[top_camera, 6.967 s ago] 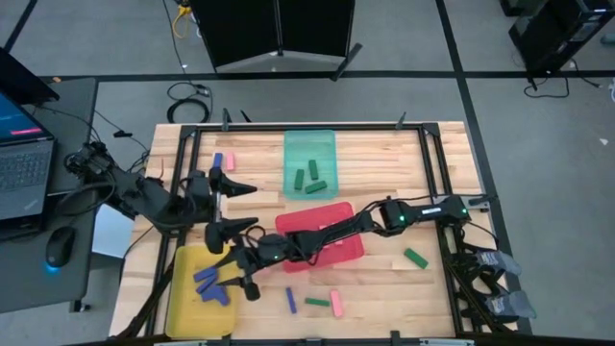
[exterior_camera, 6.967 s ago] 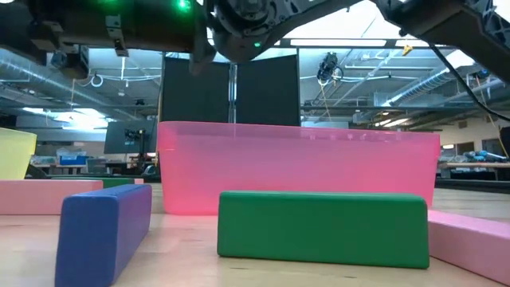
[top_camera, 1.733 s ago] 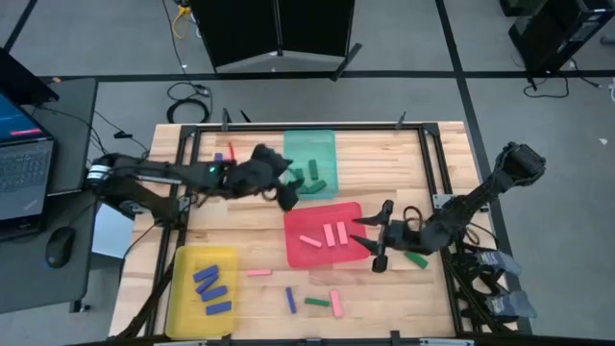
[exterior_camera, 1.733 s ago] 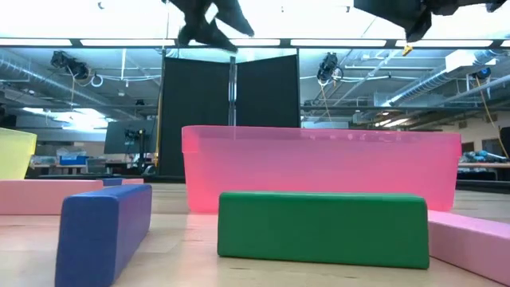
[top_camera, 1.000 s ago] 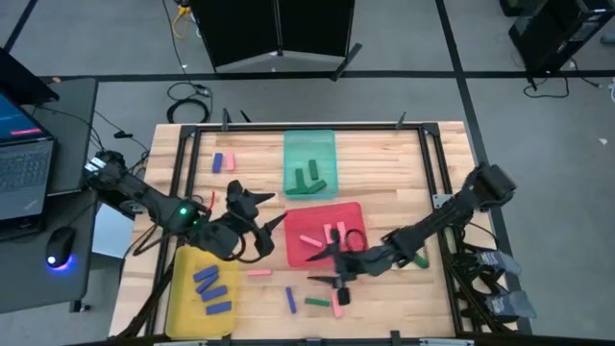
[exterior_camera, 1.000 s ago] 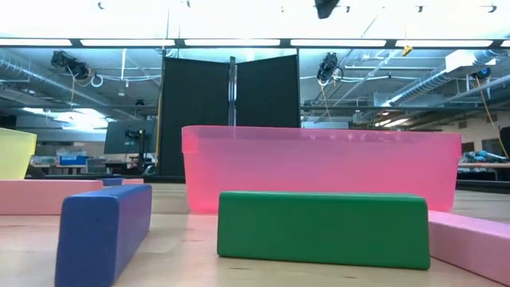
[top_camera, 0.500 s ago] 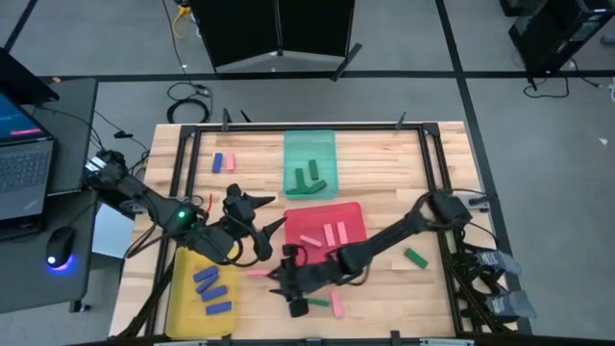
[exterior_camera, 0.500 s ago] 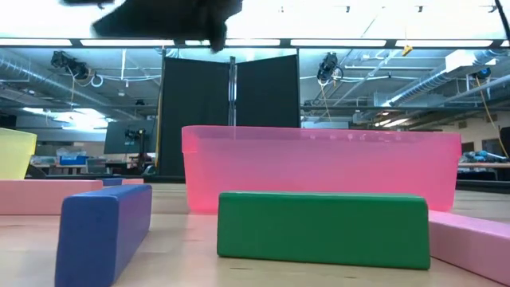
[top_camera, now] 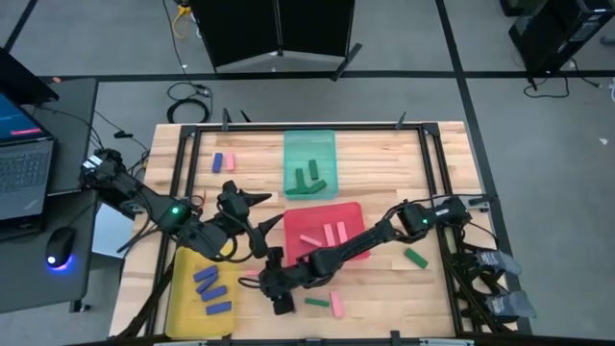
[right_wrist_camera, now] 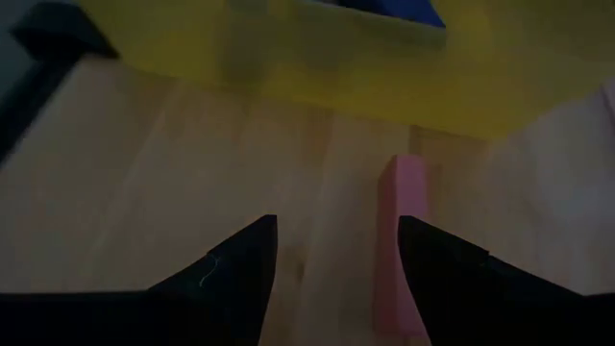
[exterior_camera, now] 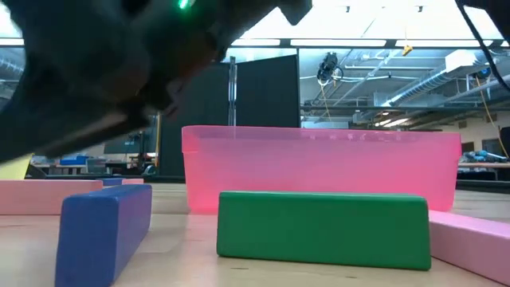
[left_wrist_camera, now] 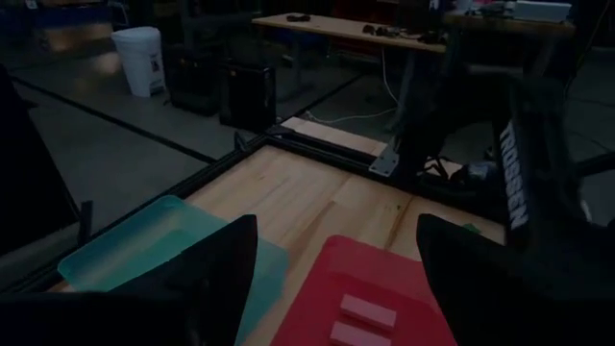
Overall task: Sort blocks
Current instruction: Put the pink block into the pink bin
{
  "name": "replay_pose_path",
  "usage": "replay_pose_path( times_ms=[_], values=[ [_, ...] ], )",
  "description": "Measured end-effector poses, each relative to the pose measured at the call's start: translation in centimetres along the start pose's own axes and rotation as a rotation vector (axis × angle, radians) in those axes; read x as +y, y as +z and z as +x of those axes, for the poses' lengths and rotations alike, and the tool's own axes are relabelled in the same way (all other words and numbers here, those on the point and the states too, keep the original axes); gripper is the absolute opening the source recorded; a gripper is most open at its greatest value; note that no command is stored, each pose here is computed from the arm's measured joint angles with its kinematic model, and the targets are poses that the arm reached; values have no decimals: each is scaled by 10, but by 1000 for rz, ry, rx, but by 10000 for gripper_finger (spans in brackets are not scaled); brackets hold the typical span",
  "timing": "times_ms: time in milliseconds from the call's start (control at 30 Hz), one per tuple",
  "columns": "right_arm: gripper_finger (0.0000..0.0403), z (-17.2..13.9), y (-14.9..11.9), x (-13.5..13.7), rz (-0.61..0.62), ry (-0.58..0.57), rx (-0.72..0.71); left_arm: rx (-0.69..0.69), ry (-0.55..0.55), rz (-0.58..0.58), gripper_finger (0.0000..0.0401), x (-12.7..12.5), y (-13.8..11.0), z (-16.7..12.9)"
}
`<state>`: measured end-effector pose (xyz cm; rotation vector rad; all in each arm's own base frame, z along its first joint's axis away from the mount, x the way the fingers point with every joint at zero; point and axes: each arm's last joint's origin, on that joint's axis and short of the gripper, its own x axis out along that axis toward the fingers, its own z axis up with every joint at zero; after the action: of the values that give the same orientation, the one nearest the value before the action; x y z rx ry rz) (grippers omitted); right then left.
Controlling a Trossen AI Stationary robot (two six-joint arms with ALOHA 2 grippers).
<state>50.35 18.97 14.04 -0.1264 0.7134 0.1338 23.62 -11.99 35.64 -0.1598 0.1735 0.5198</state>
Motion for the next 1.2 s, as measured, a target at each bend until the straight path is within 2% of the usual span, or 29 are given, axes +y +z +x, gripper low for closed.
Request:
replay_pose_path(
  times_ms=[333,467,1200],
  values=[
    [227,10,-4,-22,35,-50,19,4,1,9,292,0,0,0],
    [227,11,-6,-27,43,-26,44,5,2,12,292,1,-1,0],
    [196,10,-10,-25,23,-6,81,5,3,14,292,1,-1,0]
  ],
)
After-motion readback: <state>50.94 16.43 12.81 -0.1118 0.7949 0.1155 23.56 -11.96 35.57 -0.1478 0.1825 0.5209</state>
